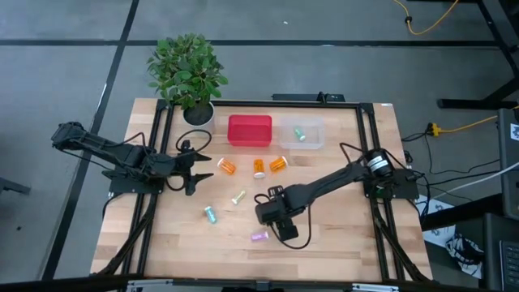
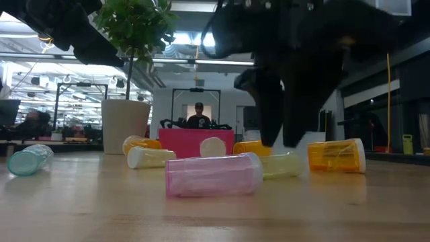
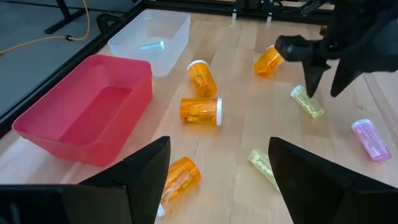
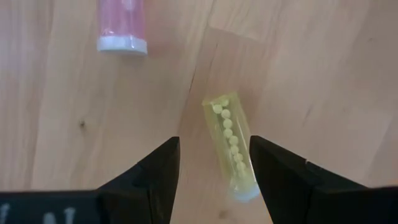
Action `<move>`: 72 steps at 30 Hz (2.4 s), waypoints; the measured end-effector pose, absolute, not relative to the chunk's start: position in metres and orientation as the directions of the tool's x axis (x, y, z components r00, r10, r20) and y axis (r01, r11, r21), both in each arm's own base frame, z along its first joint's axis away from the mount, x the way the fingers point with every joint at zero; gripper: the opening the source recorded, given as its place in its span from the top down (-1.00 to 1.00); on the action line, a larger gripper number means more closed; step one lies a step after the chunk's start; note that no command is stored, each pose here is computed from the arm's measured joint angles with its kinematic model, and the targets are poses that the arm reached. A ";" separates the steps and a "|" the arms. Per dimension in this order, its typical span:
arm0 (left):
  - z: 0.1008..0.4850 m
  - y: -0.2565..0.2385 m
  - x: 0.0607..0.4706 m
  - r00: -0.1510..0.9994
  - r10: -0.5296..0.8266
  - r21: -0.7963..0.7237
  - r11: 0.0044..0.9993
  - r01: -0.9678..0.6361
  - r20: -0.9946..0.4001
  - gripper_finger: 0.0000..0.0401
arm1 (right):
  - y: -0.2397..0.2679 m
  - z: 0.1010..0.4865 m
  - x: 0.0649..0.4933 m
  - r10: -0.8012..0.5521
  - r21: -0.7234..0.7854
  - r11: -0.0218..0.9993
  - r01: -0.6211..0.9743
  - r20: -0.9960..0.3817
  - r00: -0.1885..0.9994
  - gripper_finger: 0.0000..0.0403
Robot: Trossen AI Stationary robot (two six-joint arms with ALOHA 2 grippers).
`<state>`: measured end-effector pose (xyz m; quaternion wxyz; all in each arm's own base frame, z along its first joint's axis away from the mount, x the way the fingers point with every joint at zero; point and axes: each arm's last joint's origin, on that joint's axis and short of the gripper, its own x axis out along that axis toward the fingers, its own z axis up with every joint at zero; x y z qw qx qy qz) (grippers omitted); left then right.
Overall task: Pick and place medicine bottles into bin by pill shape (circle, oval)
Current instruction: Put the green tablet bottle into the transparent bin
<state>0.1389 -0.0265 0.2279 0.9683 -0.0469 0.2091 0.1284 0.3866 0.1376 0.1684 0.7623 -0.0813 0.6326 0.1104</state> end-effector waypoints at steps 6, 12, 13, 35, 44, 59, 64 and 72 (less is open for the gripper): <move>0.228 -0.026 0.139 0.880 0.229 -0.037 0.963 -0.268 -0.417 -0.32 | 0.136 0.146 0.390 0.013 -0.022 0.965 -0.262 -0.991 0.132 0.03; 0.228 -0.026 0.139 0.880 0.229 -0.037 0.963 -0.269 -0.417 -0.32 | 0.133 0.137 0.392 0.008 -0.018 0.968 -0.249 -0.994 0.105 0.03; 0.228 -0.026 0.139 0.880 0.229 -0.037 0.963 -0.269 -0.417 -0.32 | 0.132 0.137 0.392 0.008 -0.018 0.969 -0.248 -0.995 0.103 0.05; 0.228 -0.026 0.139 0.880 0.229 -0.033 0.963 -0.267 -0.416 -0.32 | 0.097 0.209 0.384 -0.554 -0.541 0.825 -0.161 -0.831 -0.048 0.50; 0.228 -0.026 0.139 0.879 0.230 -0.030 0.964 -0.266 -0.418 -0.32 | 0.030 0.254 0.373 -0.661 -0.666 0.745 0.038 -0.745 -0.086 0.50; 0.228 -0.026 0.139 0.879 0.229 -0.030 0.964 -0.266 -0.417 -0.32 | -0.070 0.287 0.337 -0.573 -0.542 0.765 0.348 -0.819 -0.014 0.50; 0.228 -0.026 0.139 0.879 0.230 -0.030 0.963 -0.266 -0.418 -0.32 | -0.091 0.275 0.318 -0.563 -0.519 0.759 0.393 -0.826 -0.003 0.50; 0.228 -0.026 0.139 0.879 0.229 -0.031 0.964 -0.266 -0.417 -0.32 | -0.112 0.260 0.305 -0.545 -0.470 0.753 0.461 -0.838 0.036 0.50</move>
